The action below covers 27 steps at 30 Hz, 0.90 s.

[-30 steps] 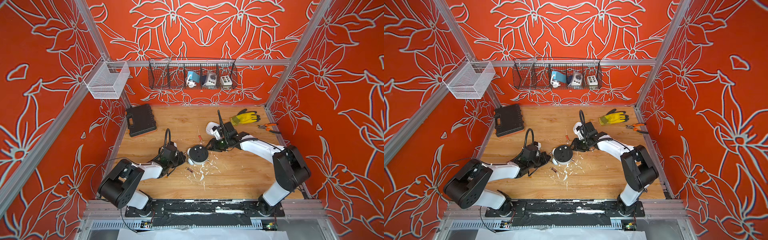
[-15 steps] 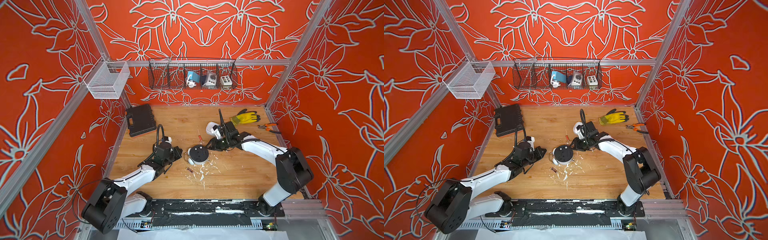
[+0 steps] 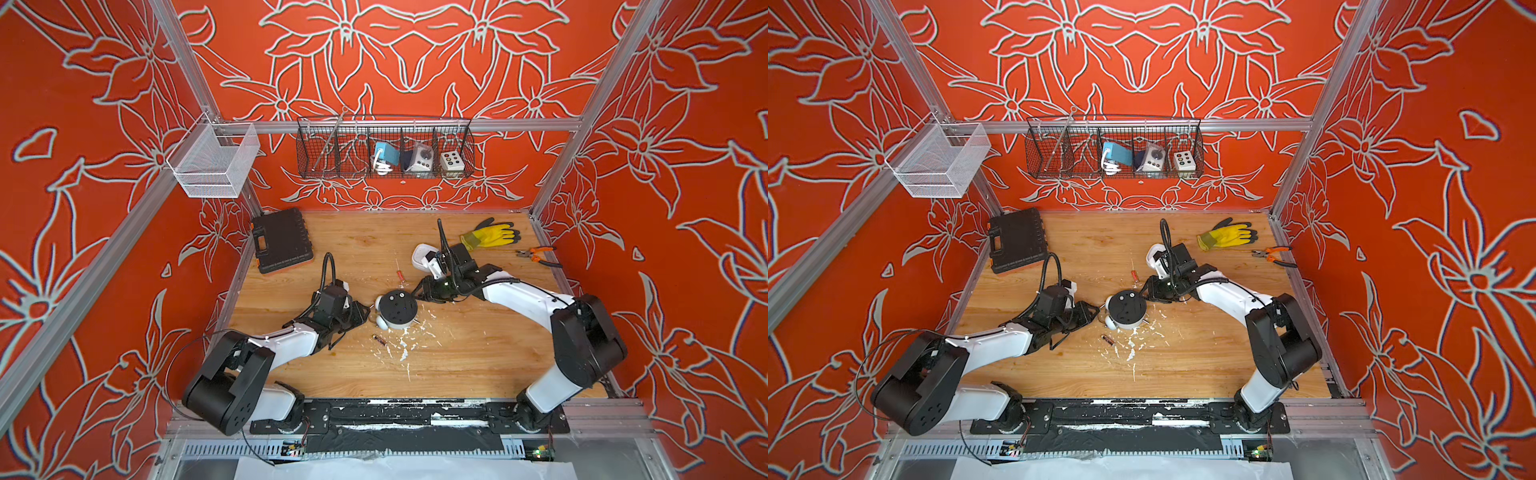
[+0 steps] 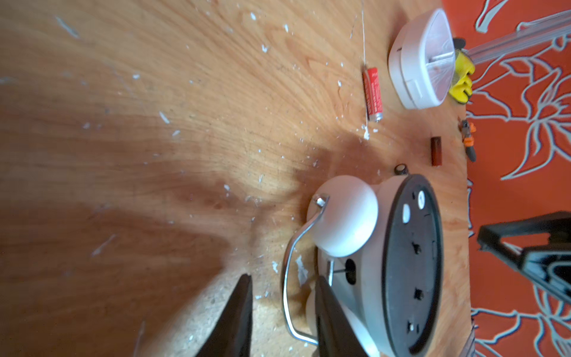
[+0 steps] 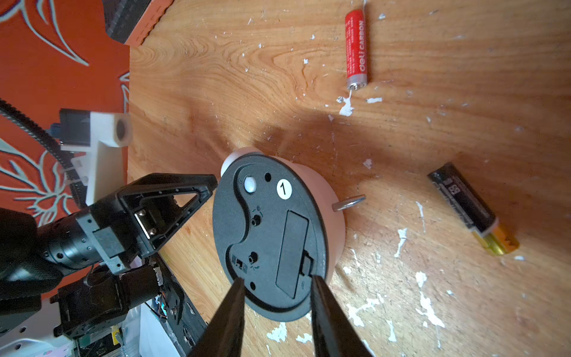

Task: Insert the battery into the alarm
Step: Adjust the alarm at the center of the board.

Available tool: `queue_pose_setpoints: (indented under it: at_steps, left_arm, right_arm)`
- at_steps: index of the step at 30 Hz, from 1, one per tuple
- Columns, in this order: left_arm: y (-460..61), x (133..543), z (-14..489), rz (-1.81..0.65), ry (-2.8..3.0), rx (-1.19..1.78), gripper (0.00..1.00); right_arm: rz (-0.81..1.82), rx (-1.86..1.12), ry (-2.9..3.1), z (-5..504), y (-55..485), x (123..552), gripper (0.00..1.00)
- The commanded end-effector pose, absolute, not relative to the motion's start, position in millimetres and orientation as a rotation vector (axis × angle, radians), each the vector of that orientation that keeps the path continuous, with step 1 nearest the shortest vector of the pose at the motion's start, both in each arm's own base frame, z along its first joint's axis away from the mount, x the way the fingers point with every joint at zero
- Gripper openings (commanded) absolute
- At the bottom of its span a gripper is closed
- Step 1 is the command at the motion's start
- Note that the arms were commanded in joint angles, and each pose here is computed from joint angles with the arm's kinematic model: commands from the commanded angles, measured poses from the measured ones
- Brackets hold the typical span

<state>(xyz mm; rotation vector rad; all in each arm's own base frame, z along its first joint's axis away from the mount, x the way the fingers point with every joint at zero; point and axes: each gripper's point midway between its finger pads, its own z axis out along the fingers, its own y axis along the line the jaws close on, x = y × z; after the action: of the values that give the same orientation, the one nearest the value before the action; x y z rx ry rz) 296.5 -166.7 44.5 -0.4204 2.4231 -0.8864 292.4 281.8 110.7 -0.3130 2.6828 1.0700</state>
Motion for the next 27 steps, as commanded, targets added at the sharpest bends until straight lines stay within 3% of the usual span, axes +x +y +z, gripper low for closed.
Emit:
queue_pose_setpoints:
  at_steps: [1, 9, 27]
  left_arm:
    - [-175, 301, 44, -0.944, 2.419, -0.39, 0.27]
    - [-182, 300, 31, -0.995, 2.448, -0.411, 0.15]
    - [-187, 299, 28, -1.03, 2.455, -0.415, 0.16]
  right_arm:
    - [1.058, -0.304, 2.677, 111, 279, 291, 0.37]
    - [1.068, -0.311, 2.677, 110, 280, 290, 0.37]
    - [0.943, -0.263, 2.882, 53, 272, 285, 0.36]
